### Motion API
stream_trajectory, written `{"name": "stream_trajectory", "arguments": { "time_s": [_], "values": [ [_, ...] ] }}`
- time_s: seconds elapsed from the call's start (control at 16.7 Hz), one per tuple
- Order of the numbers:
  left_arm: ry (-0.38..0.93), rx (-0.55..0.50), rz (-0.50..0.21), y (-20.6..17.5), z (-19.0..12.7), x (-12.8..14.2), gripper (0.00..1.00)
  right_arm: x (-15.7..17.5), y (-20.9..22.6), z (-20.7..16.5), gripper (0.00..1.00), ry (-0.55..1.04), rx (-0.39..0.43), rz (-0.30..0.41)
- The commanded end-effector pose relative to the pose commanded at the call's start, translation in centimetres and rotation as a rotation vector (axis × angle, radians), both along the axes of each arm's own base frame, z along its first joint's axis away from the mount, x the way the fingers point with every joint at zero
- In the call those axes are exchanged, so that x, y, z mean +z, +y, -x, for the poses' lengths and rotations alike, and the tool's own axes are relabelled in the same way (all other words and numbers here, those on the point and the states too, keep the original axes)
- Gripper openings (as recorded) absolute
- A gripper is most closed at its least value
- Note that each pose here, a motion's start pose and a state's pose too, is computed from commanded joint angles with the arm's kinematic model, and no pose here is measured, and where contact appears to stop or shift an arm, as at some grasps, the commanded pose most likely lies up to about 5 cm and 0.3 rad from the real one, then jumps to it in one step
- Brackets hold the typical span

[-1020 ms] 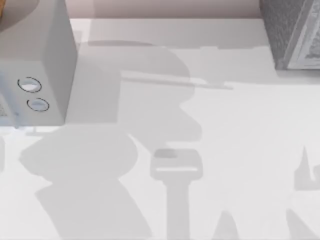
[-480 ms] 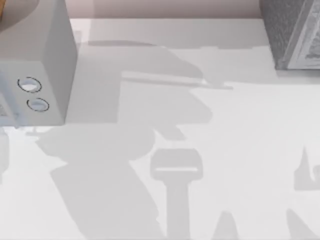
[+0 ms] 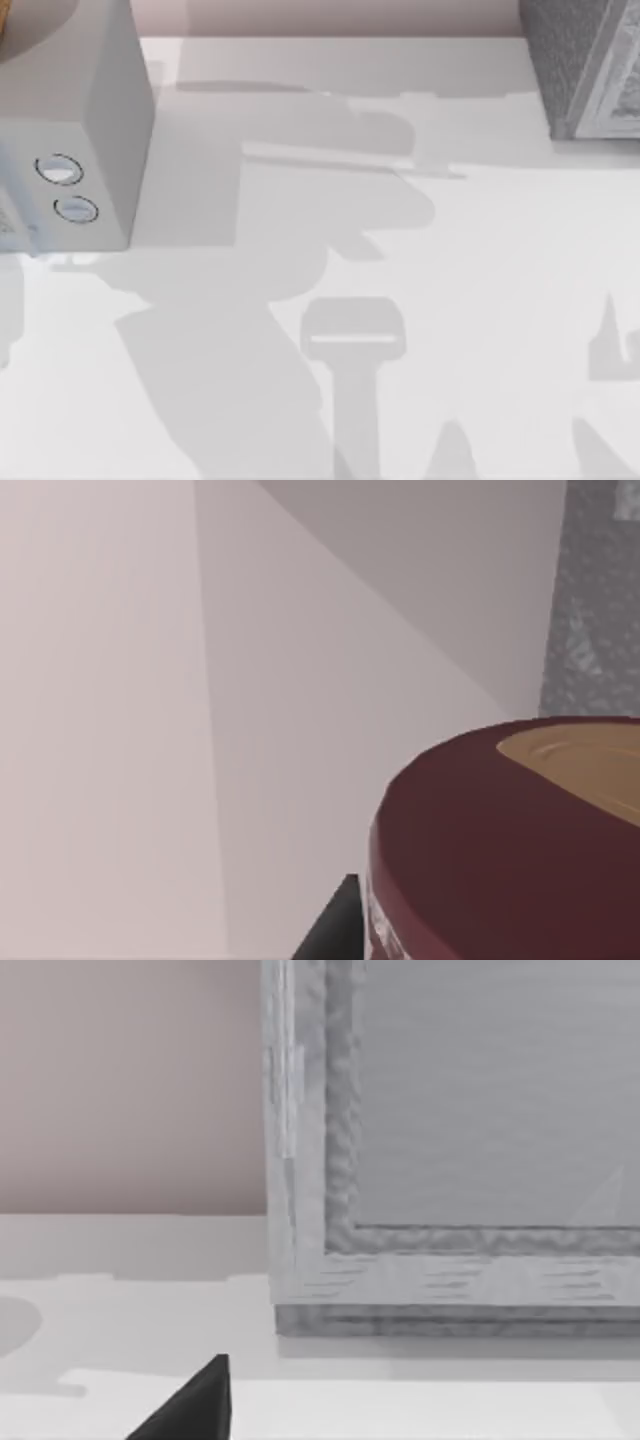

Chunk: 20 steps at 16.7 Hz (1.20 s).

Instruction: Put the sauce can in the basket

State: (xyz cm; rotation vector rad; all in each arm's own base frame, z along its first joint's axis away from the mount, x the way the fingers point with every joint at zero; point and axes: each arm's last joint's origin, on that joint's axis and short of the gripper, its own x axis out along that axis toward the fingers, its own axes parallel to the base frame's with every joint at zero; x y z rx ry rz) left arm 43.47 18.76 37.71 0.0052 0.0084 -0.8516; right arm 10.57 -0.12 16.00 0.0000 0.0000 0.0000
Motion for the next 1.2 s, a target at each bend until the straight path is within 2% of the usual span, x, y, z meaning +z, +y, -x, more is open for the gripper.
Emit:
{"name": "stream_trajectory", "arguments": {
  "time_s": [0.06,0.84,1.2],
  "values": [
    [0.0,0.0,0.0,0.0,0.0,0.0,0.0,0.0,0.0,0.0,1.0,0.0,0.0,0.0],
    [0.0,0.0,0.0,0.0,0.0,0.0,0.98,0.0,0.0,0.0,1.0,0.0,0.0,0.0],
    [0.0,0.0,0.0,0.0,0.0,0.0,1.0,0.0,0.0,0.0,1.0,0.0,0.0,0.0]
  ]
}}
